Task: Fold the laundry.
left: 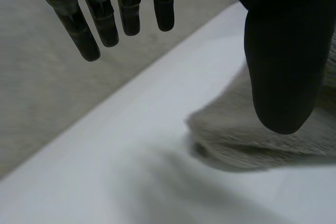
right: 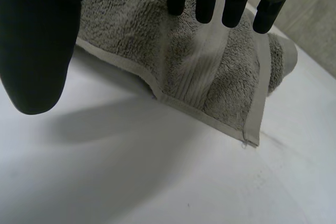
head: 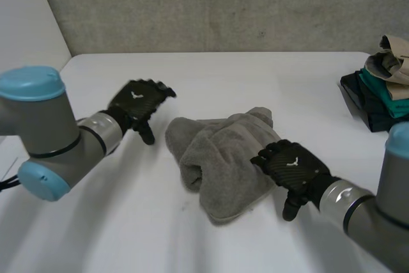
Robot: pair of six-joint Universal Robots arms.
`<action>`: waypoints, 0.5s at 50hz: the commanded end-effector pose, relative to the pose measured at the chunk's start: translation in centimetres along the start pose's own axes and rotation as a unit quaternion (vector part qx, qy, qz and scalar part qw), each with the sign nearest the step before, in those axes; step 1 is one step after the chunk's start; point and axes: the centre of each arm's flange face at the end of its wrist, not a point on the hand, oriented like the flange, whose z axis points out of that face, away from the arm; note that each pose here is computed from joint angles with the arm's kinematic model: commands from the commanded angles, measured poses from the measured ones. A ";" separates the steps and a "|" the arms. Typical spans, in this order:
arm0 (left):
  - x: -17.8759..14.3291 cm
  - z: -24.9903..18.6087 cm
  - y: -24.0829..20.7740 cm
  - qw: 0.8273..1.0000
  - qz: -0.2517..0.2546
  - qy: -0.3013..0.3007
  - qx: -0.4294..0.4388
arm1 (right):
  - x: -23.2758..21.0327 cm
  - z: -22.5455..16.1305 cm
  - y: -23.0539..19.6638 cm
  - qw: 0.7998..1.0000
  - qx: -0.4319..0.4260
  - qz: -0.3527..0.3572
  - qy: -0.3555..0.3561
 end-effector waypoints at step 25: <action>3.8 5.6 3.9 0.996 0.000 0.078 -0.031 | -2.7 4.8 0.7 0.995 0.082 -0.048 0.036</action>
